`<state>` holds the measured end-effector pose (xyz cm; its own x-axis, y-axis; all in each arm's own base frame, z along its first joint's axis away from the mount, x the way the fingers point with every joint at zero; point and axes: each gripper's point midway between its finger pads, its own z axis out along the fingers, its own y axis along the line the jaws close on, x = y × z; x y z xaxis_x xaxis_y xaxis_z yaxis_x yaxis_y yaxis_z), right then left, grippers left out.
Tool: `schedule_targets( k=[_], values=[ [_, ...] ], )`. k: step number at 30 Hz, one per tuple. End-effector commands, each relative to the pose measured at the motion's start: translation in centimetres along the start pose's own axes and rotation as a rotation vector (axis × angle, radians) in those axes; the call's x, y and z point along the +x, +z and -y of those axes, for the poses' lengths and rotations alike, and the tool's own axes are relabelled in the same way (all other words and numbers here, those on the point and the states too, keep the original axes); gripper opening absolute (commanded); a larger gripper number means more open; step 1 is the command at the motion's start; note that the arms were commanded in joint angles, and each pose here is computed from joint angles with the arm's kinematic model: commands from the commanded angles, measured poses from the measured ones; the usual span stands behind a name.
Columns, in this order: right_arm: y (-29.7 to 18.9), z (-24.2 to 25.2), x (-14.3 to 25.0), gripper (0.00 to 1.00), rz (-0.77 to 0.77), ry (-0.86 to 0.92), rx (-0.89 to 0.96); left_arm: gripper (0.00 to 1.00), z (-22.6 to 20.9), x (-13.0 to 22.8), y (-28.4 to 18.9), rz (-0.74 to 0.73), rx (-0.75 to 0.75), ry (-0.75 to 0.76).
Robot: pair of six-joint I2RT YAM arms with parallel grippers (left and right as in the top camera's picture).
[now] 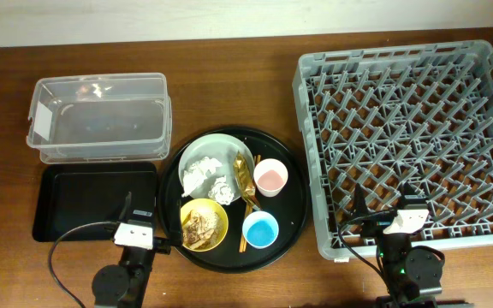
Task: Sort waste into correct bins and load items into the dishwasher rack
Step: 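Reach the left gripper toward the tissue on the grey plate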
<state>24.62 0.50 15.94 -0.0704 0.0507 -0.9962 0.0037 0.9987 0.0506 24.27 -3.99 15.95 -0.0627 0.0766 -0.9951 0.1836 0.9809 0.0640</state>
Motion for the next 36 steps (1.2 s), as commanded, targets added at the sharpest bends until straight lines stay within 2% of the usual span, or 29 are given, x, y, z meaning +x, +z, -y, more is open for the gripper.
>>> schedule_targets(
  k=[1, 32, 36],
  values=[
    [0.02, 0.18, 0.34, 0.99, -0.007, 0.003, 0.012, 0.99, 0.21, 0.17, 0.02, 0.003, 0.013, 0.019],
    [0.02, 0.17, 0.35, 0.99, -0.007, 0.003, 0.012, 0.99, 0.24, 0.12, 0.02, 0.005, 0.015, 0.018],
    [0.00, -0.60, 0.56, 0.99, -0.020, 0.034, -0.033, 0.99, 0.58, 0.71, -0.04, -0.048, 0.034, -0.070]
  ],
)
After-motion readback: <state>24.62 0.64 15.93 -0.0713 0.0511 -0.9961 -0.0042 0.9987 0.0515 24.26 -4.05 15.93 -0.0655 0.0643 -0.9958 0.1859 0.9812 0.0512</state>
